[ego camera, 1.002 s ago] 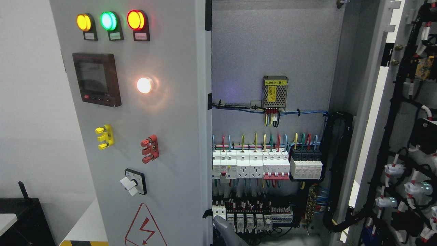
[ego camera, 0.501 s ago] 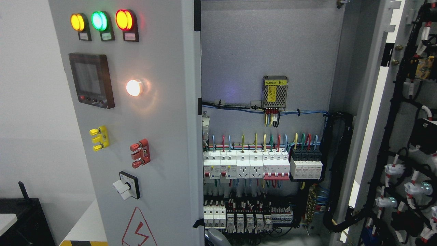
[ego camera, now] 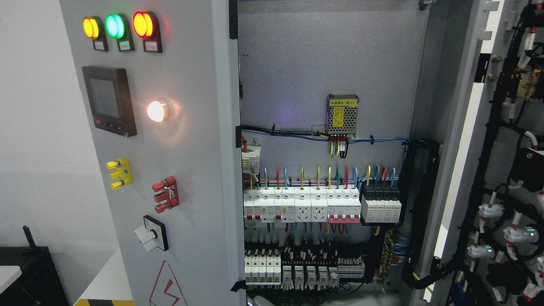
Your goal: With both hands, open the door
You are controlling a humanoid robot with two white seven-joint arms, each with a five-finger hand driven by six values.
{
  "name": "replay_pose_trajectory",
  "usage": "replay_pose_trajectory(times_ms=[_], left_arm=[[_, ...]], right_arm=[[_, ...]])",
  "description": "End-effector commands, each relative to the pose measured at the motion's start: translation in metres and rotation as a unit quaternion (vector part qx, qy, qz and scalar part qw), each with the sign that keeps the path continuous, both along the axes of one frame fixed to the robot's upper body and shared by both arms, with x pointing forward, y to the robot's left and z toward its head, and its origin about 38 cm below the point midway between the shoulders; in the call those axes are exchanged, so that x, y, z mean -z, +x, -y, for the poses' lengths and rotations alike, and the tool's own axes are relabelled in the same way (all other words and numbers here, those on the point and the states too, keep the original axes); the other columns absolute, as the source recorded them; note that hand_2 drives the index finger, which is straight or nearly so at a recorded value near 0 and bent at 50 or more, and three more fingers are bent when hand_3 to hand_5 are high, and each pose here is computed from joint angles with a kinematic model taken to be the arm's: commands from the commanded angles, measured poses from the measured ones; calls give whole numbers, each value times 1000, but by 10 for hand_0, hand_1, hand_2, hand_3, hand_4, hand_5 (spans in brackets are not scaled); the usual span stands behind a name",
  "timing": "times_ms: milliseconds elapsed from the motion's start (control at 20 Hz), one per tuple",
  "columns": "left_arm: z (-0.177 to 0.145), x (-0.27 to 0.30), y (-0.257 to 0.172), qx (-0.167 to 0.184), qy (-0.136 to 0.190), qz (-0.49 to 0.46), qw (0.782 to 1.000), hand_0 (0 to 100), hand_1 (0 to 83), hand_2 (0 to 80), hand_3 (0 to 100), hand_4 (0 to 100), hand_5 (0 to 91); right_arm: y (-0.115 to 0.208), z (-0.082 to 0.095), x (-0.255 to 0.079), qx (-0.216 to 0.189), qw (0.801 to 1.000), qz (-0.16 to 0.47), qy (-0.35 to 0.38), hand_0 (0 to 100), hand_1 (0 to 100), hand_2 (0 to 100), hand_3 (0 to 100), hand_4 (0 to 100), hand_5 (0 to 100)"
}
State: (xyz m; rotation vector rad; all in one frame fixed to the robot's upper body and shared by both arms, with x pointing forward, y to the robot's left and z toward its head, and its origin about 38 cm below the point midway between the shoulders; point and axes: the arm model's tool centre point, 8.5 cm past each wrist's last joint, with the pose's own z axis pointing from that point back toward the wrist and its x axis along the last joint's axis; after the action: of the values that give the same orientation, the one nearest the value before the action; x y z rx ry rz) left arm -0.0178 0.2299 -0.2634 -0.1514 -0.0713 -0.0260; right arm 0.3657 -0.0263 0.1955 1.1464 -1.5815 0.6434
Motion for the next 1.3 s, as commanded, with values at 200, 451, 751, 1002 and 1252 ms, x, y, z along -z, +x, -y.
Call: replay_pose_trajectory(times_ms=[200, 451, 751, 1002, 1252], left_arm=[[0, 0, 0, 0, 0, 0, 1000, 0, 0, 0, 0, 27, 0], [-1, 0, 0, 0, 1, 0, 1000, 0, 0, 0, 0, 27, 0], [0, 0, 0, 0, 0, 0, 1000, 0, 0, 0, 0, 27, 0], [0, 0, 0, 0, 0, 0, 1000, 0, 0, 0, 0, 27, 0], [0, 0, 0, 0, 0, 0, 1000, 0, 0, 0, 0, 27, 0]], right_arm=[[-17, -10, 2, -27, 1000, 6, -9, 228, 0, 0, 0, 0, 0], [-23, -17, 3, -45, 999, 9, -12, 228, 0, 0, 0, 0, 0], [-29, -21, 3, -66, 998, 15, -13, 228, 0, 0, 0, 0, 0], [-33, -25, 4, -72, 997, 13, -16, 228, 0, 0, 0, 0, 0], [-37, -30, 6, -82, 996, 13, -19, 228, 0, 0, 0, 0, 0]])
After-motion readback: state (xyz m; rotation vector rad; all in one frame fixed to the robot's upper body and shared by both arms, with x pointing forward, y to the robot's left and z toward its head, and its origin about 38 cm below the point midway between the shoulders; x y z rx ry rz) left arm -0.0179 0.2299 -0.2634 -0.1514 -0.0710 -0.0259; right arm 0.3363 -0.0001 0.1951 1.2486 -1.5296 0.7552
